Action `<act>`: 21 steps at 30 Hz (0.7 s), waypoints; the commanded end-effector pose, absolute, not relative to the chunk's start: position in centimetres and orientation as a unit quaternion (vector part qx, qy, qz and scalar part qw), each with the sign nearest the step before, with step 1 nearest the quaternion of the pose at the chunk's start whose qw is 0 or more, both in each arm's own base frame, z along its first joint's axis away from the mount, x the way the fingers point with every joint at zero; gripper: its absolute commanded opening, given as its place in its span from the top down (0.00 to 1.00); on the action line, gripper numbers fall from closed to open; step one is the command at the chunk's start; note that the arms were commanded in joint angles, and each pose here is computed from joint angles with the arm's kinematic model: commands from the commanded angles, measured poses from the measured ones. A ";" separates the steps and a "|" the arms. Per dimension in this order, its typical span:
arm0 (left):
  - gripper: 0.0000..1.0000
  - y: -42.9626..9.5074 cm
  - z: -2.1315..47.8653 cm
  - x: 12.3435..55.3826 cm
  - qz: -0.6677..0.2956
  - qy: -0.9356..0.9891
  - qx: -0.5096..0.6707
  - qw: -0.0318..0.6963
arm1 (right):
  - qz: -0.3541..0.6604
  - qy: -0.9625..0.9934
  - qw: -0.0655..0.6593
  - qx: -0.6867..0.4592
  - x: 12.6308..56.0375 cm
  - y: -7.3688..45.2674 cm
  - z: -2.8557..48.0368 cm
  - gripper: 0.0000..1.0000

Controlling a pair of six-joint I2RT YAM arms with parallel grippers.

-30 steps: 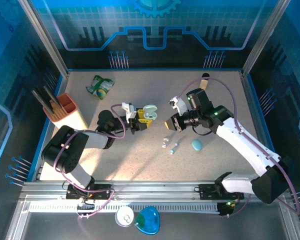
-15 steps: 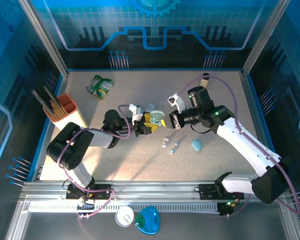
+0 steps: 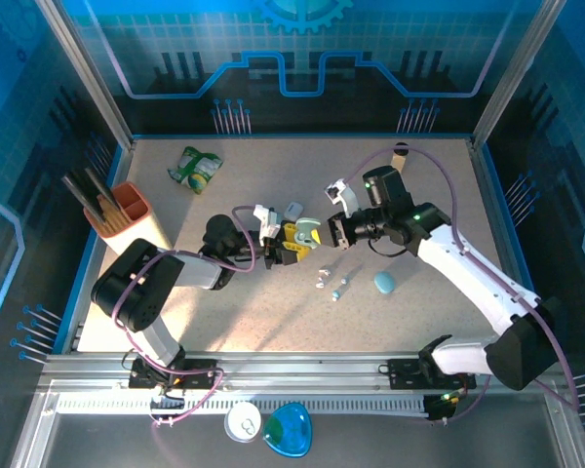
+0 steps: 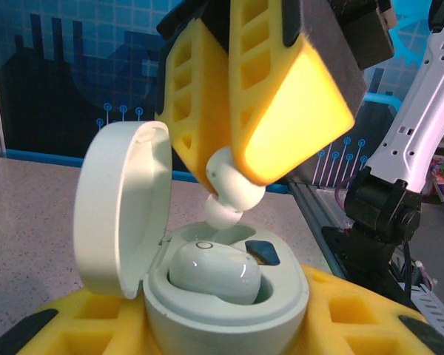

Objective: Insert wireless bluetooth earbuds into charging case

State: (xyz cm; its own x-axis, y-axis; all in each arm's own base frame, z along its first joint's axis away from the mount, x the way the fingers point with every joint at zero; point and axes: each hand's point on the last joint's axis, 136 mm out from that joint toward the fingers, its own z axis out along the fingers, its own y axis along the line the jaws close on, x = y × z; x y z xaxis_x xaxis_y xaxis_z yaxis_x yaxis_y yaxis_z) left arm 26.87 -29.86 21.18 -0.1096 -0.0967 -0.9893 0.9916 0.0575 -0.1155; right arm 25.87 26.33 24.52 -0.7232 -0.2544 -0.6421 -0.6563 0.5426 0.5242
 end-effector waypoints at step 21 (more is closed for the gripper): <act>0.65 -29.9 22.6 27.3 -0.500 0.489 0.445 0.560 | 0.357 0.867 0.252 -0.240 27.8 25.3 23.5 0.59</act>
